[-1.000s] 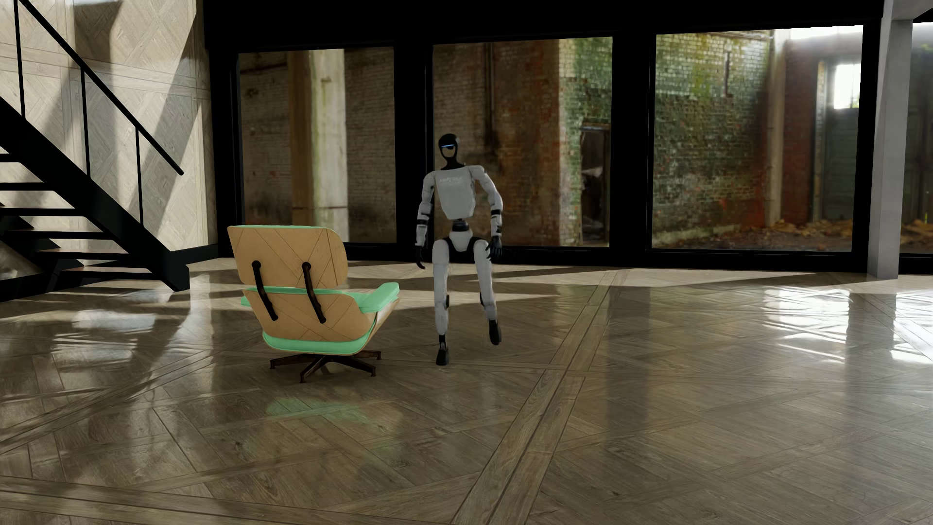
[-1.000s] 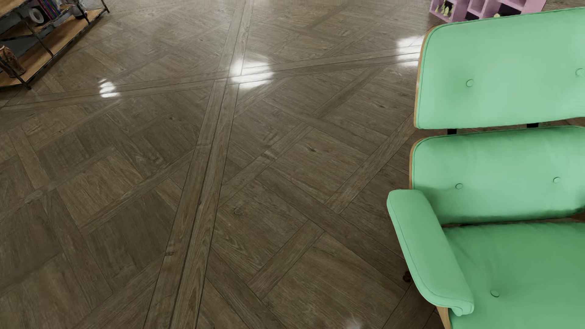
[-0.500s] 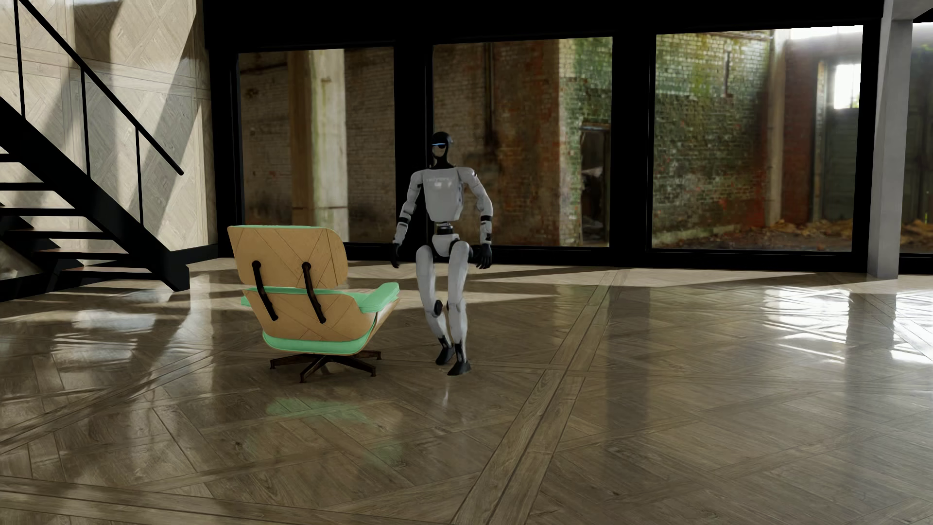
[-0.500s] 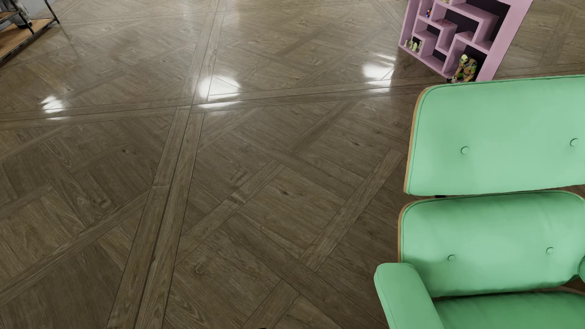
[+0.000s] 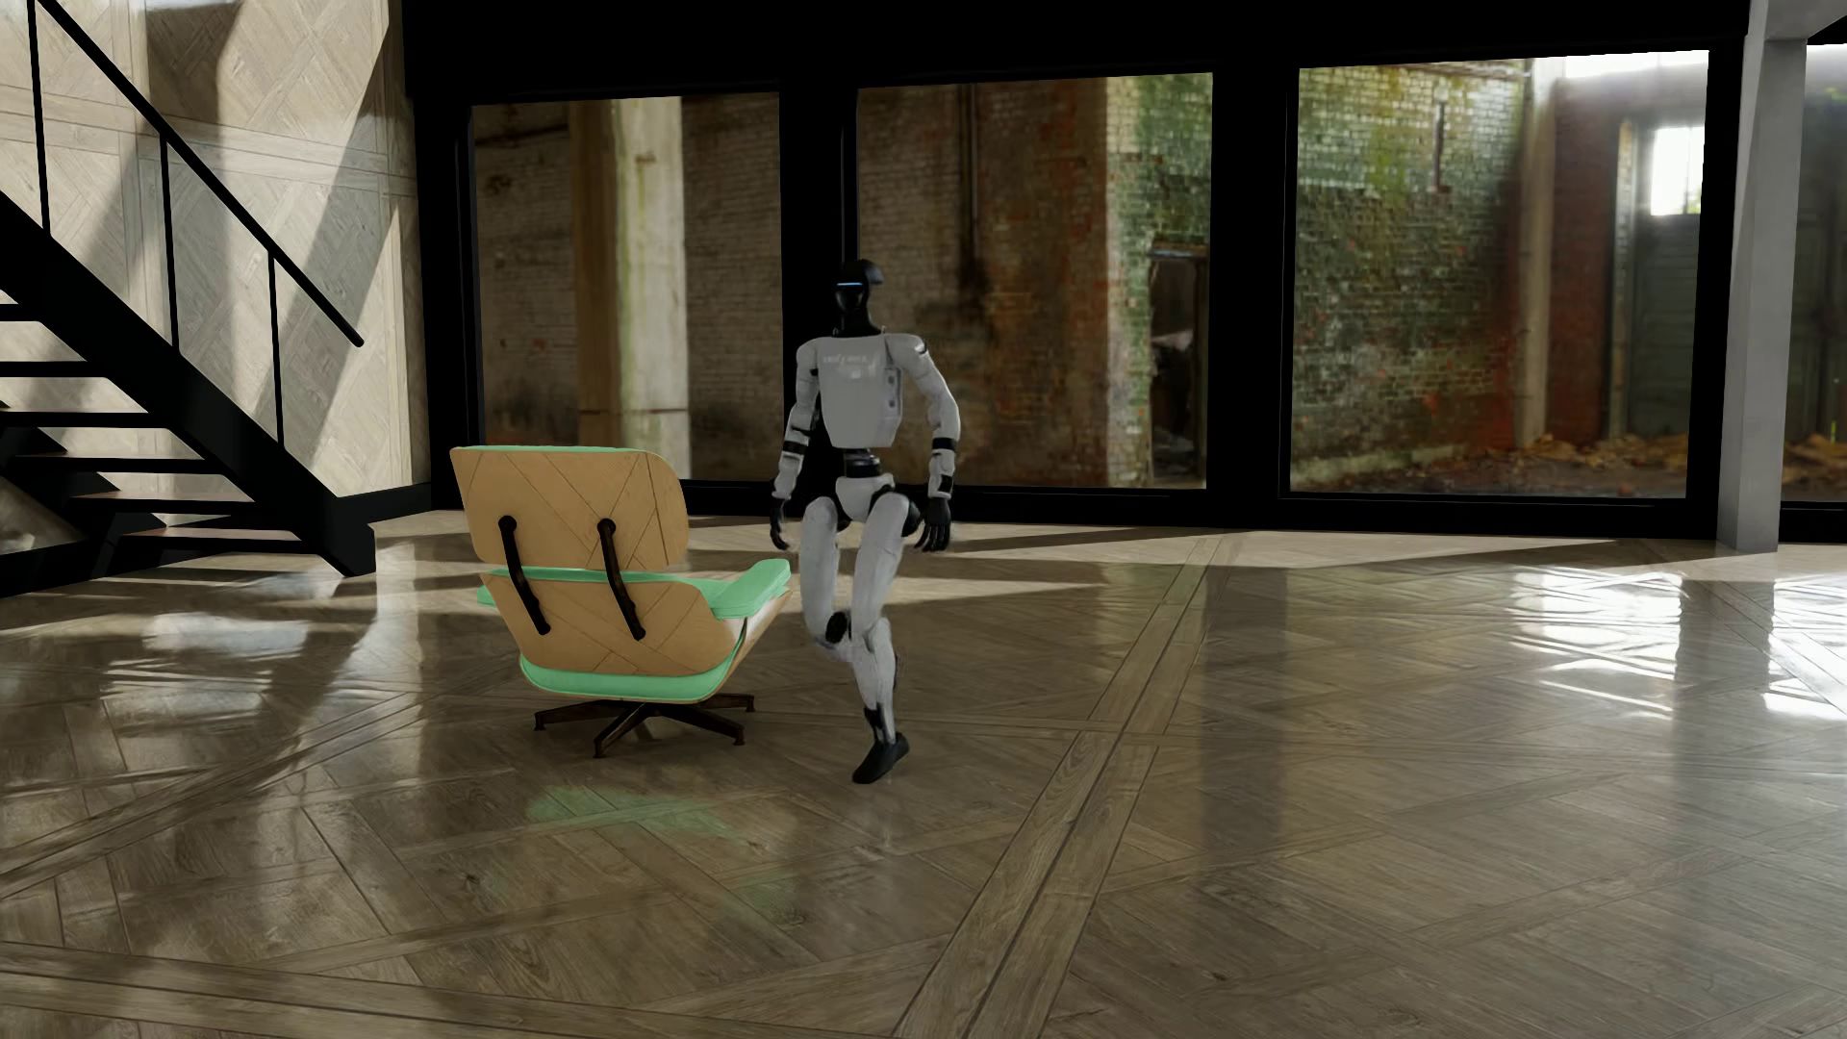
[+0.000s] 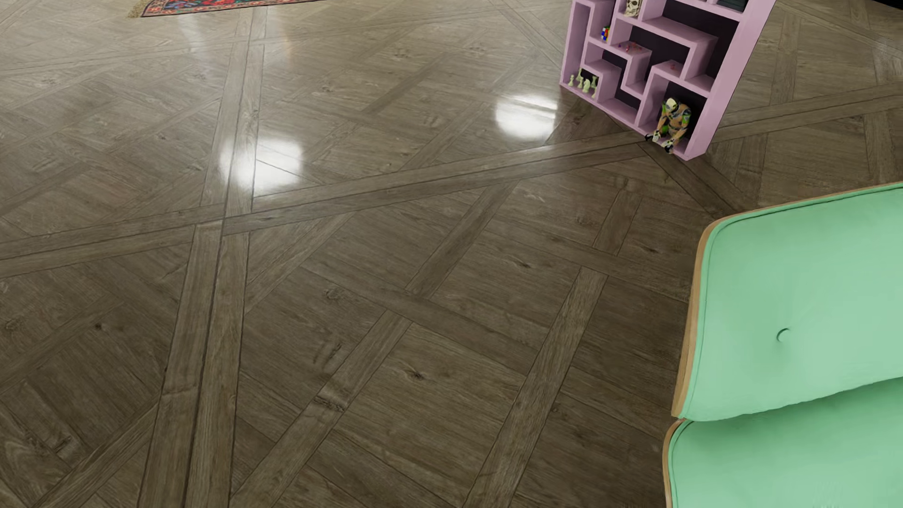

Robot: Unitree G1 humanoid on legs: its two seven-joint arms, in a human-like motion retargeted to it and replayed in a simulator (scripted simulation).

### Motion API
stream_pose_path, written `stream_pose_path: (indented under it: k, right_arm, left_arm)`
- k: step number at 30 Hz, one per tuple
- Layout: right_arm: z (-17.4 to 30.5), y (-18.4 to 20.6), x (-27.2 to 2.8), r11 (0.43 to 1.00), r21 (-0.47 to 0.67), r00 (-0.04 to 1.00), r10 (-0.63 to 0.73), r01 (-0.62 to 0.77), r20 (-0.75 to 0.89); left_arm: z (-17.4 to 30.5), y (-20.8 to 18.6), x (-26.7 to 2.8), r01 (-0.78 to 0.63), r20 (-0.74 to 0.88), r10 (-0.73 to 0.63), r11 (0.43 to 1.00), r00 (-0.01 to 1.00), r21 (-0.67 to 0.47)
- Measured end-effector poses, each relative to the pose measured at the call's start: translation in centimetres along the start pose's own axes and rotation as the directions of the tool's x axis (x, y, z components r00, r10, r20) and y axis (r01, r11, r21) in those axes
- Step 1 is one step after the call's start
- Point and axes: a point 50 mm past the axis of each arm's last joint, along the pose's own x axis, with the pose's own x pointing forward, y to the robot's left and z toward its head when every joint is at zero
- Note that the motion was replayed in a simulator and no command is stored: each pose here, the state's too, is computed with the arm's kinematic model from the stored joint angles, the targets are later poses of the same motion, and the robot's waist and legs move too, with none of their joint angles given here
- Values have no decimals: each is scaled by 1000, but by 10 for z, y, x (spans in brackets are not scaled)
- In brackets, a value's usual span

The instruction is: Circle light green armchair

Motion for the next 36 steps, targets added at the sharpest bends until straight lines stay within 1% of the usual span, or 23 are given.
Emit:
stream_pose_path:
  k: [3, 6, 8, 11, 14, 16, 18, 20, 21, 24, 27, 30, 36]
  right_arm:
    - [57, -41, 2, 992, 70, 975, -120, 109, 187]
    - [103, -74, -7, 979, 95, 921, -203, 181, 334]
    - [117, -82, -11, 975, 91, 898, -220, 200, 380]
    - [113, -76, -9, 980, 62, 909, -197, 188, 367]
    - [79, -57, -1, 987, 72, 954, -157, 143, 256]
    - [50, -38, 4, 992, 73, 982, -112, 102, 150]
    - [24, -20, 6, 998, 27, 998, -54, 53, 46]
    - [5, -9, 5, 1000, -11, 999, -20, 20, -27]
    - [3, -8, 5, 1000, -12, 999, -18, 17, -37]
    - [20, -13, 6, 999, 10, 999, -33, 33, 29]
    - [39, -12, 7, 999, 20, 994, -34, 32, 104]
    - [47, -8, 7, 1000, -20, 991, -14, 17, 134]
    - [42, -5, 7, 999, -34, 994, -3, 7, 110]
  left_arm:
    - [32, 46, 5, -111, 90, 108, 993, 990, 30]
    - [58, 88, 4, -221, 148, 216, 975, 965, 19]
    - [74, 107, 2, -269, 190, 264, 963, 946, 1]
    - [93, 113, -1, -285, 258, 276, 958, 926, -3]
    - [98, 100, 0, -254, 284, 239, 967, 929, 18]
    - [90, 91, 2, -228, 263, 213, 973, 941, 28]
    - [68, 78, 6, -193, 189, 185, 981, 964, 24]
    - [32, 55, 9, -136, 59, 135, 991, 989, 18]
    - [12, 41, 9, -98, -14, 98, 995, 995, 21]
    - [-32, -3, 2, 27, -180, -19, 999, 983, 41]
    - [-41, -30, -2, 97, -207, -87, 995, 974, 37]
    - [-29, -37, 1, 117, -157, -109, 992, 982, 43]
    - [-25, -25, 3, 87, -147, -79, 995, 986, 54]
